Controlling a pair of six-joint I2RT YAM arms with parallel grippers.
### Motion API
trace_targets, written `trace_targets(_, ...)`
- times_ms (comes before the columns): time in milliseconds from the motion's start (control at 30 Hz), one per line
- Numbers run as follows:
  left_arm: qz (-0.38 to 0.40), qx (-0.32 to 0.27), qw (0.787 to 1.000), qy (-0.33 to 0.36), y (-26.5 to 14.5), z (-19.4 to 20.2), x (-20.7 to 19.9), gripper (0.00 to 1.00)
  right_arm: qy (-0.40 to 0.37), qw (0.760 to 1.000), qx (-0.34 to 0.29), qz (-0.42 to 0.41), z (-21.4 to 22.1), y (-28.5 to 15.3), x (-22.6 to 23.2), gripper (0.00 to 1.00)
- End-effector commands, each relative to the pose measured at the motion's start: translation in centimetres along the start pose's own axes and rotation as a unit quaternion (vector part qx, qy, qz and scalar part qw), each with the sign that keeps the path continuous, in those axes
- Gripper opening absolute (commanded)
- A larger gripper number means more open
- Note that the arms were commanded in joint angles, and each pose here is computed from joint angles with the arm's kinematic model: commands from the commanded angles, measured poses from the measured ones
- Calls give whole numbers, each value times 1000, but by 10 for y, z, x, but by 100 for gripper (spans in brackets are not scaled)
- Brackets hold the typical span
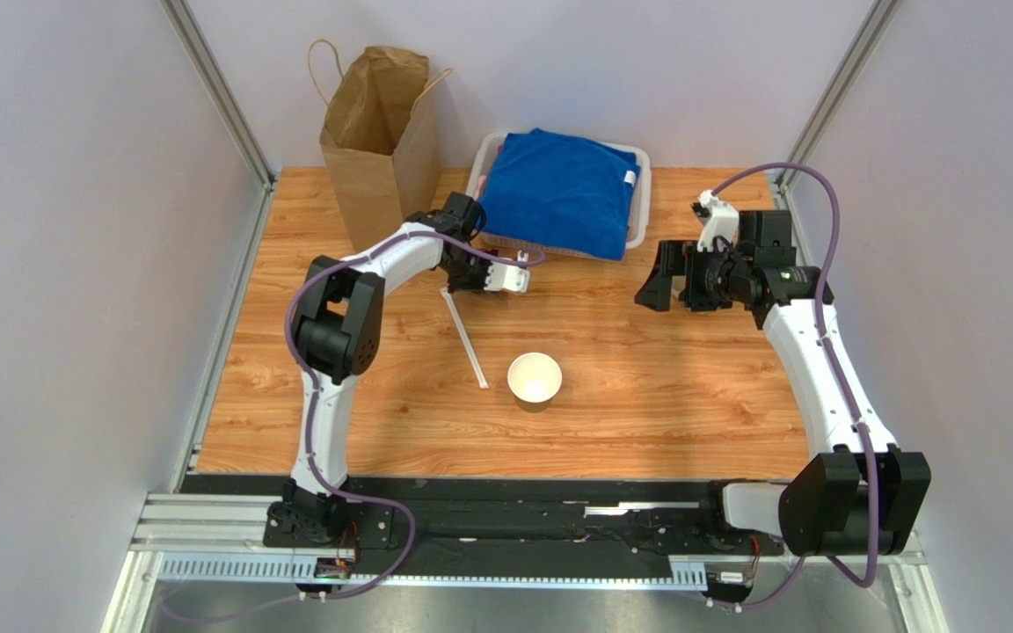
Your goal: Pack the takeout coffee
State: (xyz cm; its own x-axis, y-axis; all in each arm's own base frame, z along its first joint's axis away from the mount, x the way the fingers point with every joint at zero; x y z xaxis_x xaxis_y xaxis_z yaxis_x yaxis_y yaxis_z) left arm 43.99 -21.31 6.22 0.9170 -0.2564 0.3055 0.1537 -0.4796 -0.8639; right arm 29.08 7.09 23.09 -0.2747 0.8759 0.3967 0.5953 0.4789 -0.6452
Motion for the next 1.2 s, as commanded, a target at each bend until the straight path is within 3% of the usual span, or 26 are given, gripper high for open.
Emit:
trace_targets(0, -14, -31, 999, 26, -21, -24, 5, 15, -27, 999, -42, -14, -21, -15, 11, 97)
trace_targets(133, -1, -92, 995, 24, -72, -66, -14, 5, -75, 994, -70, -22, -34, -24, 16, 98)
trace_targets(267, 28, -194, 981, 18, -157, -127, -42, 0, -149, 980, -117, -53, -50, -39, 31, 99)
trace_targets(400, 92, -278, 956, -1, -222, -173, -83, 0, -258, 943, -179, -114, -61, -60, 60, 100)
trace_targets(500, 128, -322, 938, -16, -257, -195, -115, 0, -362, 890, -230, -153, -68, -90, 99, 100)
trace_targets(600, 138, -358, 923, -37, -276, -208, -139, 0, -450, 841, -235, -190, -52, -112, 136, 100)
trace_targets(733, 151, -378, 913, 10, -290, -229, -176, 1, -571, 755, -249, -206, -30, -122, 162, 100)
trace_targets(833, 185, -380, 906, 25, -287, -240, -199, 1, -620, 709, -255, -220, -18, -122, 181, 100)
trace_targets(867, 194, -381, 904, 25, -286, -242, -203, 1, -645, 681, -257, -232, -13, -122, 189, 100)
trace_targets(933, 213, -384, 898, 16, -286, -247, -212, 1, -667, 660, -248, -240, -7, -119, 195, 100)
trace_targets(967, 217, -384, 897, 12, -286, -248, -213, 1, -688, 633, -251, -252, -1, -120, 204, 100)
trace_targets(1033, 225, -385, 895, 4, -288, -251, -216, 3, -705, 614, -236, -263, 8, -116, 208, 99)
trace_targets(1100, 232, -387, 892, -10, -288, -252, -216, 3, -737, 579, -221, -270, 19, -110, 213, 98)
trace_targets(1167, 240, -389, 889, -20, -289, -255, -216, 4, -749, 564, -211, -278, 29, -104, 218, 98)
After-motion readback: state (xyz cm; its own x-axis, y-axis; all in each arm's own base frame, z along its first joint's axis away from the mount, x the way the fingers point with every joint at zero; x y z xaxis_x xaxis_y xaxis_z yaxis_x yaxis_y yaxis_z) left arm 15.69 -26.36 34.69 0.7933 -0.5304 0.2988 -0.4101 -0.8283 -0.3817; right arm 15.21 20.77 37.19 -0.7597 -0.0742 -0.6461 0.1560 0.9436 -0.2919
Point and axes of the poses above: each gripper's point midway between its finger pads, its own y axis out along the fingers, its own x axis along the line the jaws close on, z = x × y, the point moved 4 cm from there along -y, back along the fingers, and after that the axes turned 2 degrees about y, right-handed, at the moved point
